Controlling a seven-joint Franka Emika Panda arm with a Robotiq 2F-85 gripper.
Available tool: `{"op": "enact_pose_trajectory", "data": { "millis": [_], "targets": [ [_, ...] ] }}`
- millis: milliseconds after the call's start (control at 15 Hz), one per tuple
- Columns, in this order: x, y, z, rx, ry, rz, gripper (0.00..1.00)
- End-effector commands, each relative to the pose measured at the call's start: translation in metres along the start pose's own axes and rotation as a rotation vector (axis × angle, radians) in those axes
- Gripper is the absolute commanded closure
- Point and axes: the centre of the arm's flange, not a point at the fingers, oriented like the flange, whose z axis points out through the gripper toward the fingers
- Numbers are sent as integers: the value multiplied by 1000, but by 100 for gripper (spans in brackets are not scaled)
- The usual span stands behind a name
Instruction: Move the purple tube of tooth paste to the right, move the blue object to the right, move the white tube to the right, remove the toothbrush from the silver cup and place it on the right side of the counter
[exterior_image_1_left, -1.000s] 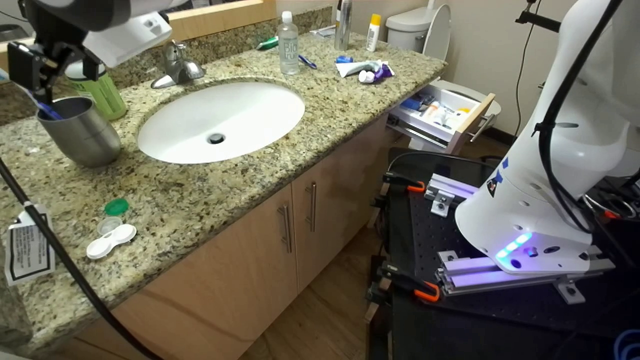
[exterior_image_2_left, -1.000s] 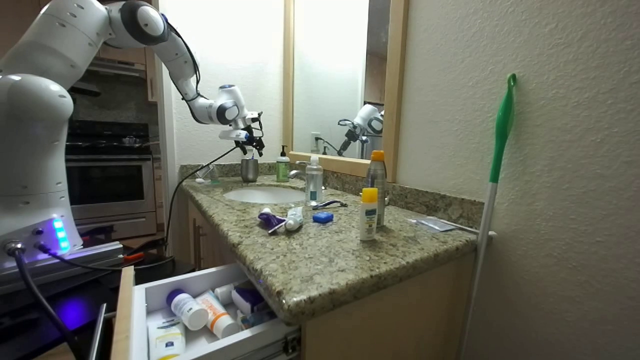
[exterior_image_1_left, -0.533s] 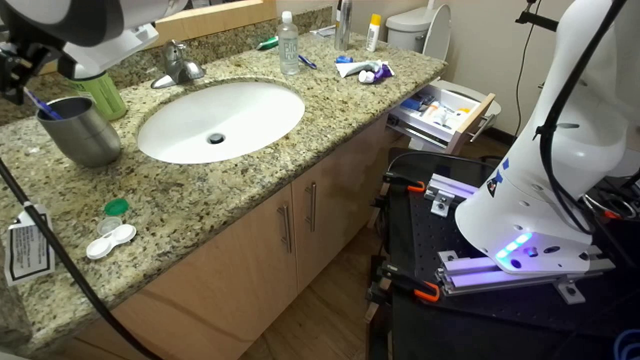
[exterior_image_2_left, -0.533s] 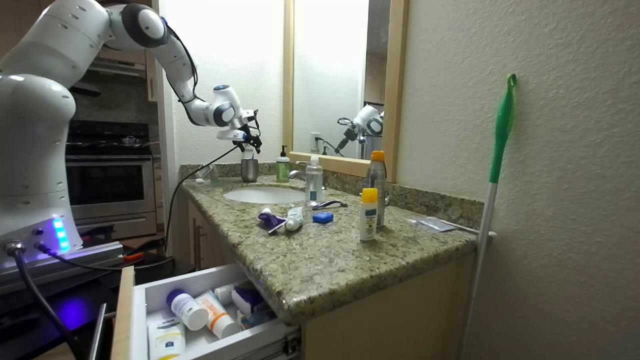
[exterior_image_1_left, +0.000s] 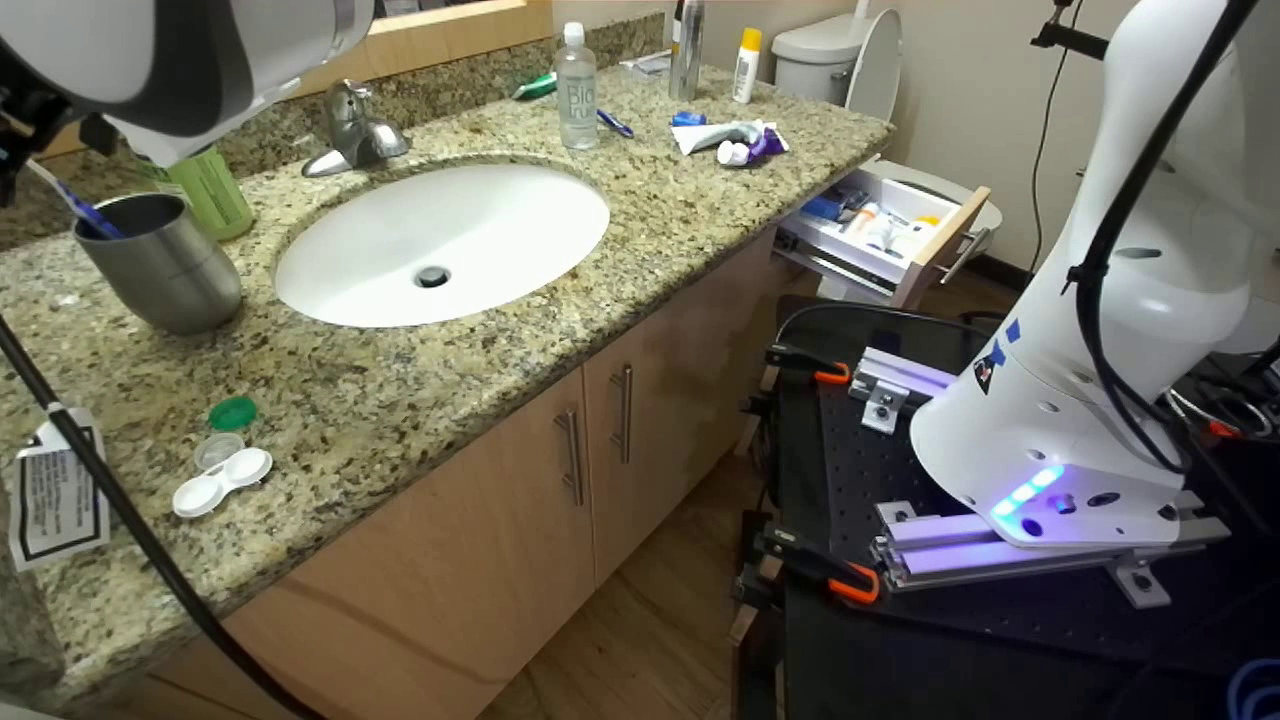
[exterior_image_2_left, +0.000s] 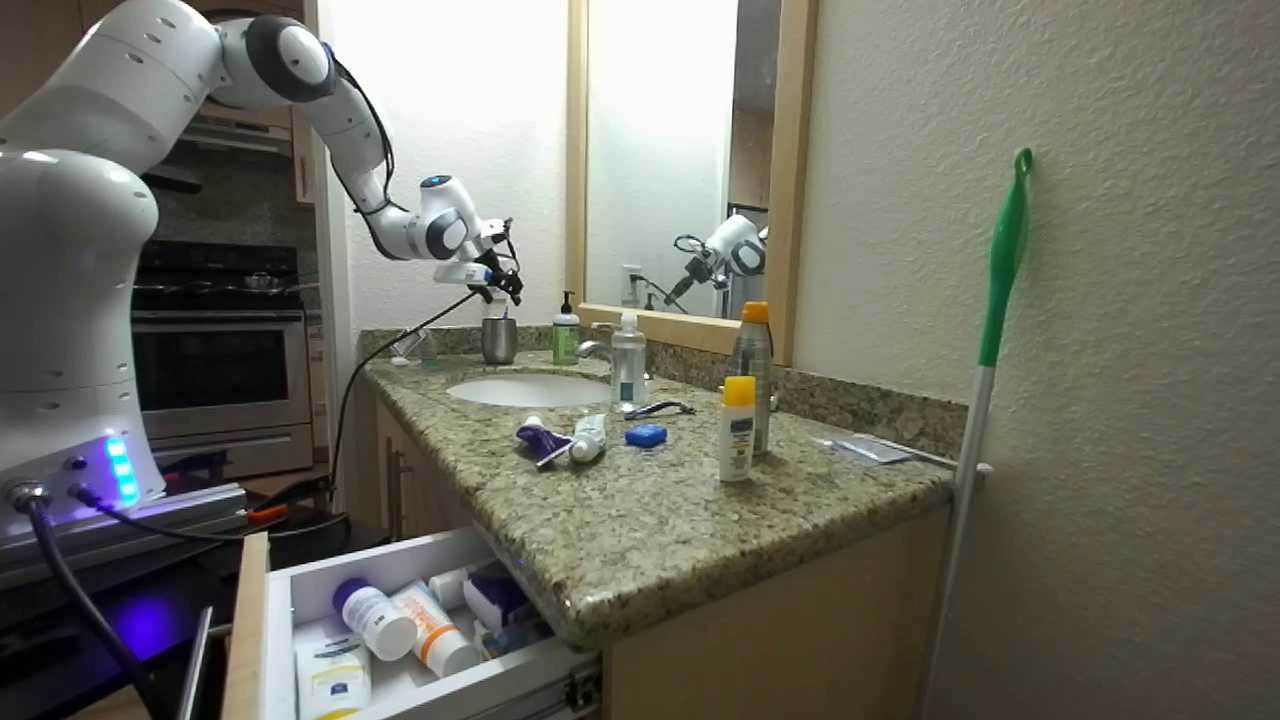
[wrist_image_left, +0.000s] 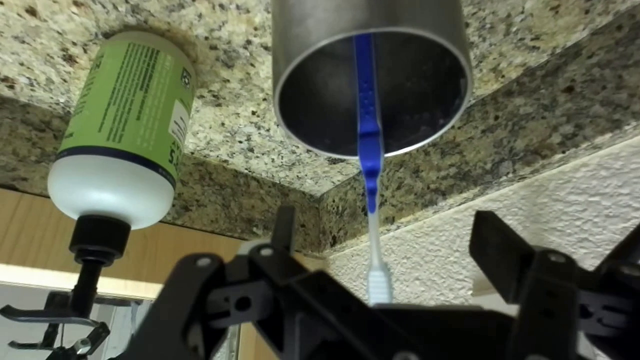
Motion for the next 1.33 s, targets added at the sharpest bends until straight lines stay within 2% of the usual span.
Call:
{"op": "enact_pose_trajectory", "data": {
  "millis": [0, 467, 600, 933, 1267],
  "targets": [
    [-1, 7, 4, -14, 13, 21, 40],
    [0, 9, 4, -6, 21, 58, 90],
    [0, 7, 3, -12, 27, 63, 100],
    [18, -4, -25, 8, 21, 102, 99],
    [67, -1, -80, -54, 106, 135, 100]
  ]
}}
